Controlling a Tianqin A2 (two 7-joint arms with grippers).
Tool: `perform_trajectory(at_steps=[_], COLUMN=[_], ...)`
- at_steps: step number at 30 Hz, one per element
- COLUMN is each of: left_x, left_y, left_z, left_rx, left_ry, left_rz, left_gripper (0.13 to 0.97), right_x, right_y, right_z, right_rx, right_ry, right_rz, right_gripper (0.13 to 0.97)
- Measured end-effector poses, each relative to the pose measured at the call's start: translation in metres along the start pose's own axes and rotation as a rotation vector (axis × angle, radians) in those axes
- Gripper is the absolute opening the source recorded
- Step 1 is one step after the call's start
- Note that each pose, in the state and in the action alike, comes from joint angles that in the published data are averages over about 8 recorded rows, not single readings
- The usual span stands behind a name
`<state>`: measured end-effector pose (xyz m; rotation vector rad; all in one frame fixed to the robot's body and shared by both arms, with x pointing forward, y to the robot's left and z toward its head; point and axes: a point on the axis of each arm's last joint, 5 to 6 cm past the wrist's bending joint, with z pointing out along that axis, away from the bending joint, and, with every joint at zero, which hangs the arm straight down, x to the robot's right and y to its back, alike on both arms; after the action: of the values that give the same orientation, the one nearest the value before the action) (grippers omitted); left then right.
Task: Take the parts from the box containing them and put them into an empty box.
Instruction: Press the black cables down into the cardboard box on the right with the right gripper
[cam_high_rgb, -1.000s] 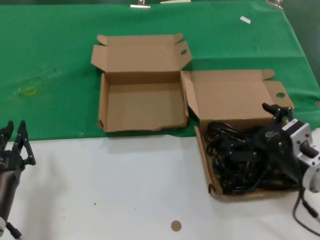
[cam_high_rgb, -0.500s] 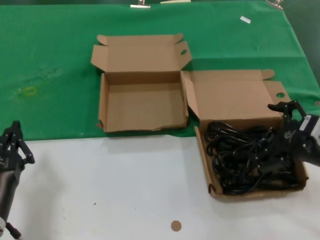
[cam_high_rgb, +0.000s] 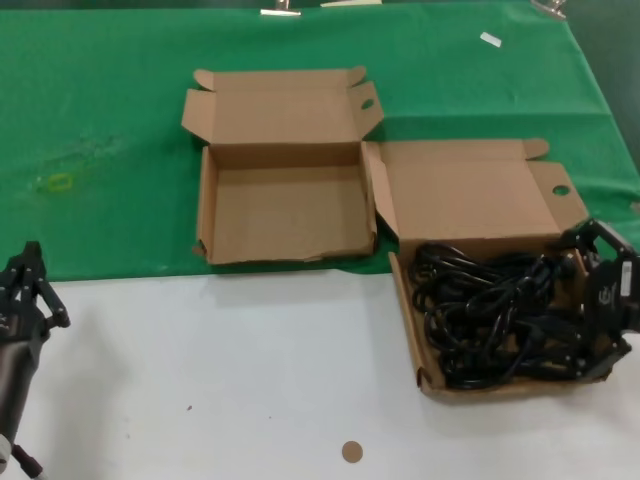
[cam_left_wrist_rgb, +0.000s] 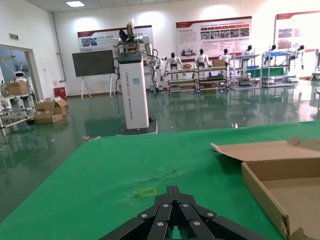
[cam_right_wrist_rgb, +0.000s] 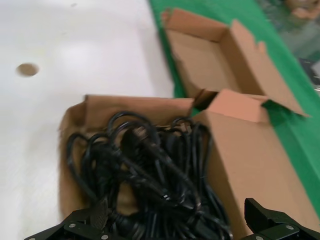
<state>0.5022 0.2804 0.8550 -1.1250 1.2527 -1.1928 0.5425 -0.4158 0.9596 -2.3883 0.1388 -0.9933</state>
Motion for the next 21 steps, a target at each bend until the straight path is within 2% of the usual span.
perform_trajectory(at_steps=[9,18,21], left_x=[0.0000,0.0000,0.0000], left_y=[0.0000,0.0000,0.0000], left_z=[0.000,0.000,0.000], left_rx=[0.000,0.000,0.000], left_ry=[0.000,0.000,0.000], left_rz=[0.000,0.000,0.000], left_gripper=[0.144,0.144,0.144], right_x=[0.016,0.025,0.027], right_y=[0.002,0.006,0.006], right_z=[0.006,0.021,0.025], right_rx=[-0.019,-0.047,-0.051], right_ry=[-0.074,-0.085,-0.088], right_rz=[-0.093,-0.120,-0.120], right_gripper=[0.966,0.922,0.879])
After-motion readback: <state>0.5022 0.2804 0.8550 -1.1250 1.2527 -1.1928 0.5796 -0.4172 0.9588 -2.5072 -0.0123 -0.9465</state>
